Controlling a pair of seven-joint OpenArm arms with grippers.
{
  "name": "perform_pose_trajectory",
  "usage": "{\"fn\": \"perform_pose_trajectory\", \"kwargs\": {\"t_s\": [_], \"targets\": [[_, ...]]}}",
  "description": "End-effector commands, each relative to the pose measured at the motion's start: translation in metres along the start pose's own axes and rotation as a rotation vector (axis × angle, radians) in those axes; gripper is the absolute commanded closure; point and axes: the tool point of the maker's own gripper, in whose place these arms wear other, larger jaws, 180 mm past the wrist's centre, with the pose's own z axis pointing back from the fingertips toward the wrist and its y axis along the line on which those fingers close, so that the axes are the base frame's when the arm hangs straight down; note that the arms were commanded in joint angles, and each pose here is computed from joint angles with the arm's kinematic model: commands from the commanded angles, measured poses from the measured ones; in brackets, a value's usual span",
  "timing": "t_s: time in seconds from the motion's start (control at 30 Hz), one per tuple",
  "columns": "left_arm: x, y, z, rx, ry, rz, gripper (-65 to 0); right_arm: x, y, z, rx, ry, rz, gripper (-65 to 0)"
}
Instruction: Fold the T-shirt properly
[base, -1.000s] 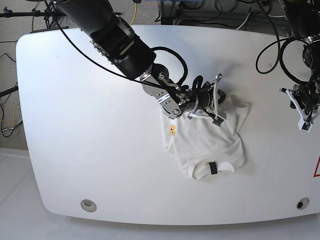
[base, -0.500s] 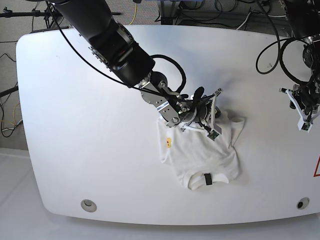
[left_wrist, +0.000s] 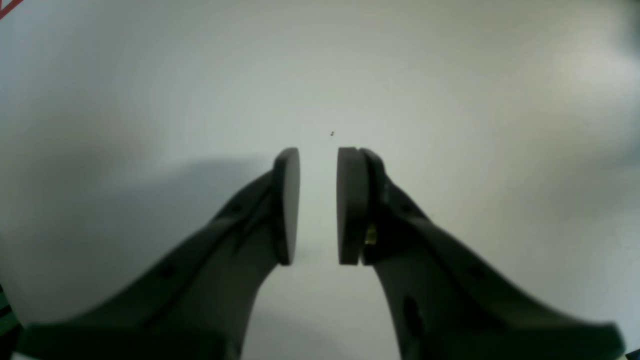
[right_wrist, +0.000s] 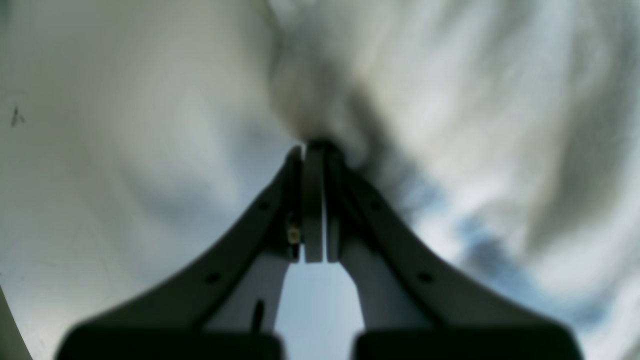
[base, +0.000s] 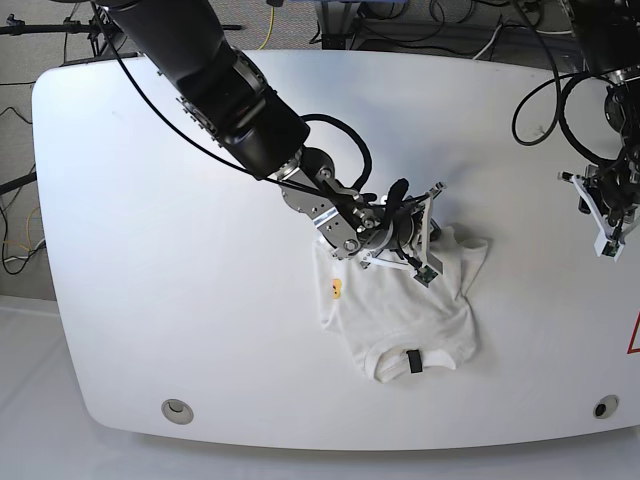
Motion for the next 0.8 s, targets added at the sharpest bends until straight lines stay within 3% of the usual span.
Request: {"fn": "perform_pose_trajectory", "kwargs": {"t_s": [0.0, 0.2, 0.43, 0.63, 0.77], "targets": [[0.013, 0.011, 0.009, 0.029, -0.041, -0.015, -12.2, 0.03, 0.001, 0.006, 0.008, -0.072, -0.001, 0.0], [0.012, 0.011, 0.009, 0.031, -0.036, -0.021, -12.2, 0.031, -0.012, 0.016, -0.009, -0.062, -0.043, 0.0], [0.013, 0.048, 0.039, 0.126, -0.05, -0.107, -12.2, 0.026, -0.036, 0.064, -0.076, -0.012, 0.006, 0.0], [-0.002, 0.088, 0.07, 0.24, -0.049, -0.072, -12.2, 0.021, -0.078, 0.15, -0.252, -0.091, -0.121, 0.0], [-0.018, 0.095, 0.076, 0.258, -0.019, -0.058, -12.2, 0.002, -0.09, 0.199, -0.341, -0.098, -0.187, 0.0]]}}
